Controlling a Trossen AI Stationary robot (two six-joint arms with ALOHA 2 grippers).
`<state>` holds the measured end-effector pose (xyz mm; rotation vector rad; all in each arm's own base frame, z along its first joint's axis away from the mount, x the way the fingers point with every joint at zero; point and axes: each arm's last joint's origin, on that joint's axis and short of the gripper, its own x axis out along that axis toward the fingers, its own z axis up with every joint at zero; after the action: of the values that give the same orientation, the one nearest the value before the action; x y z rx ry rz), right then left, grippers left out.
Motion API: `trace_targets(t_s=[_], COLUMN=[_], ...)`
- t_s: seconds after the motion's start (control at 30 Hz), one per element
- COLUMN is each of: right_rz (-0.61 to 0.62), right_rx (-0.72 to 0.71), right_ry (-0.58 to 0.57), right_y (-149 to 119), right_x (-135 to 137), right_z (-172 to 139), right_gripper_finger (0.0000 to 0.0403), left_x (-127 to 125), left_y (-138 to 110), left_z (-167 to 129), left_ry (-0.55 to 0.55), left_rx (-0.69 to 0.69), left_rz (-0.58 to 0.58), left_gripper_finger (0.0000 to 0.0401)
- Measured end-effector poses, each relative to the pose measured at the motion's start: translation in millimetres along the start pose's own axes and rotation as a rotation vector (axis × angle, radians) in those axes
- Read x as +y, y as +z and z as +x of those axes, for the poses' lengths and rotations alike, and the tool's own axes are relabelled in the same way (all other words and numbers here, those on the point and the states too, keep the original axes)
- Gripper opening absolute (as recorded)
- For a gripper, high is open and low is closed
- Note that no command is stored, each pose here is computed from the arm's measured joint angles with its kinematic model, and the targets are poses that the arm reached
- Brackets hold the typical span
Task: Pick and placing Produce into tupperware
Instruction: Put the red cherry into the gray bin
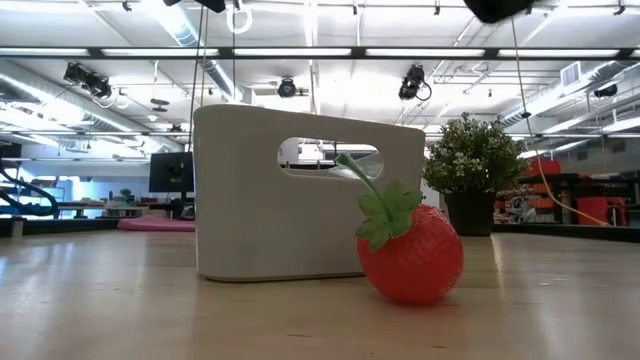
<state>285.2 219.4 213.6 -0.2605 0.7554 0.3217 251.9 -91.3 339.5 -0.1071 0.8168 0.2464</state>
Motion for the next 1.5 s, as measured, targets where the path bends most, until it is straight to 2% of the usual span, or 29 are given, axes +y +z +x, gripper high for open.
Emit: trace_targets(t_s=[0.17,0.37,0.5,0.87,1.2,1.5], right_rz=[-0.119,-0.146,-0.114,-0.053,-0.055,-0.068], right_rx=[0.086,0.162,0.174,0.16,0.128,0.189], right_ry=[-0.014,-0.055,-0.071,0.012,0.063,0.064], right_y=[-17.3,-31.5,-32.3,-29.5,-27.4,-42.8], right_x=[5.4,-11.4,-26.8,-54.1,-48.8,-46.4], right_z=[33.8,64.5,70.8,76.7,78.2,97.3], right_gripper_finger=[0.015,0.015,0.015,0.015,0.015,0.015], left_x=[-0.1,-0.2,-0.2,-0.2,-0.2,0.1], left_y=[0.4,0.4,0.4,0.4,0.3,-0.3], left_z=[0.0,0.0,0.0,0.0,0.0,0.0], left_ry=[-0.001,-0.002,-0.002,-0.002,-0.002,0.001], left_rx=[-0.003,-0.004,-0.004,-0.004,-0.003,0.003], left_rz=[-0.003,-0.003,-0.003,-0.003,-0.002,0.001], left_gripper_finger=[0.0028,0.0026,0.002,0.0029,0.0019,0.0029])
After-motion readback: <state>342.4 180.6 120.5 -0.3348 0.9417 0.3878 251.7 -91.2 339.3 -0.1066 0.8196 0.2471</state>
